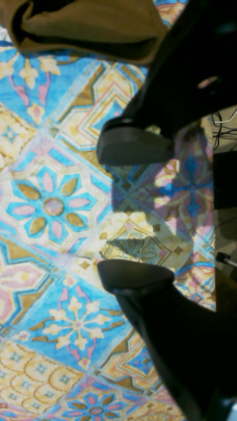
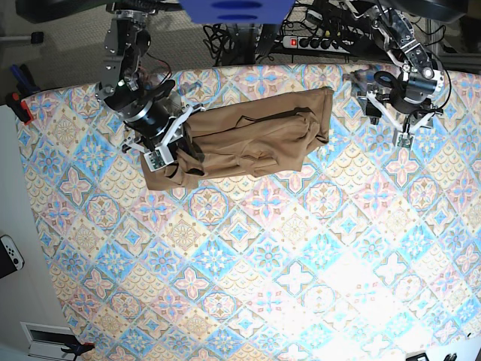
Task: Layout the t-shirt on the table in an organized manner, then fold the t-shirt properly
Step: 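Push the strip end with the right gripper toward the left gripper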
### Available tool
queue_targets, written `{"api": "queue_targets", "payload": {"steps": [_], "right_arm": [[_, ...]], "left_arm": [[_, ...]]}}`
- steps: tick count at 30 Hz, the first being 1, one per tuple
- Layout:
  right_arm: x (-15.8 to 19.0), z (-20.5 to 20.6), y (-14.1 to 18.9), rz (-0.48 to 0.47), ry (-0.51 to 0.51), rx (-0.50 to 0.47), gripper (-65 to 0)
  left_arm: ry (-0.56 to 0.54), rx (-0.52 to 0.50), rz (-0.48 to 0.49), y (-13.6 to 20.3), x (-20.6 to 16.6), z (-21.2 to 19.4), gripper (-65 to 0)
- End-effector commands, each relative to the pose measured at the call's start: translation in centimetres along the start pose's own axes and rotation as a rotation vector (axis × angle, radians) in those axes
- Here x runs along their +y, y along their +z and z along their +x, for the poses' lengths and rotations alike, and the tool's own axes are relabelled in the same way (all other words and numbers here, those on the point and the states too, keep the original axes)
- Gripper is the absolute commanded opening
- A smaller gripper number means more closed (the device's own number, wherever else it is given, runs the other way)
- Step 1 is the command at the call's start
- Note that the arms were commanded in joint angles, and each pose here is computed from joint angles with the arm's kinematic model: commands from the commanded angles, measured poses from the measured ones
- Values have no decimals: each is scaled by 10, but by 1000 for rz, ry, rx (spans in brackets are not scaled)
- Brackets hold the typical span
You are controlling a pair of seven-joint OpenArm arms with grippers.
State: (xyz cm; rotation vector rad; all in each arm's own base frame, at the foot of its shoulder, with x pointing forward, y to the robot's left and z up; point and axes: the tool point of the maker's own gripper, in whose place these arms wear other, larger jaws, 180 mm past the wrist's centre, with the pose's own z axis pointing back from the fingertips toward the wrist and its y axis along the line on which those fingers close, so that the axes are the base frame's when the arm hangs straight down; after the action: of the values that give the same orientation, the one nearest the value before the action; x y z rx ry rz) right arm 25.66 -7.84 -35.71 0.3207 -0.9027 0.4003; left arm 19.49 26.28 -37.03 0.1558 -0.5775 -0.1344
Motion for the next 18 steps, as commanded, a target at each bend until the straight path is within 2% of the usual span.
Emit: {"api": "queue_targets", "payload": {"steps": [1, 4, 7, 11, 14, 18], "right_arm": [[4, 14, 0, 16, 12, -50, -650], [9, 28, -10, 21, 87, -51, -650], [15, 36, -22, 9, 209, -20, -650], [18, 29, -27, -33, 341, 51, -447], [44, 30, -32, 25, 408, 52, -343], [95, -3, -29, 162, 458, 108, -332]], "left_arm": [[-3, -35, 11, 3, 3, 9, -218], [-3, -35, 11, 3, 3, 9, -218], [-2, -33, 11, 3, 3, 9, -218], [6, -18, 0, -1, 2, 4, -218], [12, -6, -9, -4, 1, -1, -218], [16, 6, -16, -8, 0, -5, -218]]}}
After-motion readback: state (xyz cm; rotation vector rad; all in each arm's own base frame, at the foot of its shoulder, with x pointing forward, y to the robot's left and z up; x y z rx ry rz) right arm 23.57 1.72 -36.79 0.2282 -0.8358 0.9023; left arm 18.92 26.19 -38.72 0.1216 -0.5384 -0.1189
